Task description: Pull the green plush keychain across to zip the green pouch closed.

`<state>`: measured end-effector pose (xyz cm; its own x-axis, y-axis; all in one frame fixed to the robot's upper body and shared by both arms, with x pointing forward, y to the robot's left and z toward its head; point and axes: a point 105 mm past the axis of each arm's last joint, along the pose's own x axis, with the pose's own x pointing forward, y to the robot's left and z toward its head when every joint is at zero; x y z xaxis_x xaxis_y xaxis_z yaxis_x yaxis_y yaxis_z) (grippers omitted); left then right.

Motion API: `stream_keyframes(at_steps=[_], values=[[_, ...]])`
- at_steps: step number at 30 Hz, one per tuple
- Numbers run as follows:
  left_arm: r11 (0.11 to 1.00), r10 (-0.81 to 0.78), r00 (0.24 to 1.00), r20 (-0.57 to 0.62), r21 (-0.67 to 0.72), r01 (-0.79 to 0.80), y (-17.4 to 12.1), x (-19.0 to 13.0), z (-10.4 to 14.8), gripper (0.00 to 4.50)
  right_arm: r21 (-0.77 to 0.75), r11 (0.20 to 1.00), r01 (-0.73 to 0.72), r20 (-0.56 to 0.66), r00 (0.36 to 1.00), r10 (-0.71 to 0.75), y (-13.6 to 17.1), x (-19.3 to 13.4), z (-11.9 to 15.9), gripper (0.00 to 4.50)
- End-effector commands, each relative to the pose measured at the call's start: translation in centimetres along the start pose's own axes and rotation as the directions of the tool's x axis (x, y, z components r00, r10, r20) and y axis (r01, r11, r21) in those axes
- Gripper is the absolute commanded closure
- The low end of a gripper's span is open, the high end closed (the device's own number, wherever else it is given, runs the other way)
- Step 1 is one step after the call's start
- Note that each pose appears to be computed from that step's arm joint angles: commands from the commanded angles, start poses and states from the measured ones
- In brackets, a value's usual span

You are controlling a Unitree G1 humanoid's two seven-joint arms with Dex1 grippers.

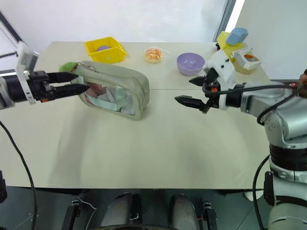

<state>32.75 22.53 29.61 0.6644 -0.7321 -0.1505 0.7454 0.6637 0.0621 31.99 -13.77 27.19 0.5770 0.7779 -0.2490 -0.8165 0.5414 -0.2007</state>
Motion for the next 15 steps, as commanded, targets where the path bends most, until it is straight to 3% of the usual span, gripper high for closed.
stream_keyframes(at_steps=[1, 15], values=[[0.997, 0.025, 1.0, -0.002, 0.079, -0.025, 1.1, -1.1, 0.8, 0.04, -0.04, 0.999, -0.015, 0.028, 0.999, 0.016, -0.3, -0.2, 1.3, 0.04], [0.992, 0.037, 0.999, -0.021, 0.125, -0.034, 2.2, -0.9, 0.3, 0.04, -0.072, 0.997, -0.014, 0.028, 0.999, 0.016, -0.5, 0.0, 1.7, 0.04]])
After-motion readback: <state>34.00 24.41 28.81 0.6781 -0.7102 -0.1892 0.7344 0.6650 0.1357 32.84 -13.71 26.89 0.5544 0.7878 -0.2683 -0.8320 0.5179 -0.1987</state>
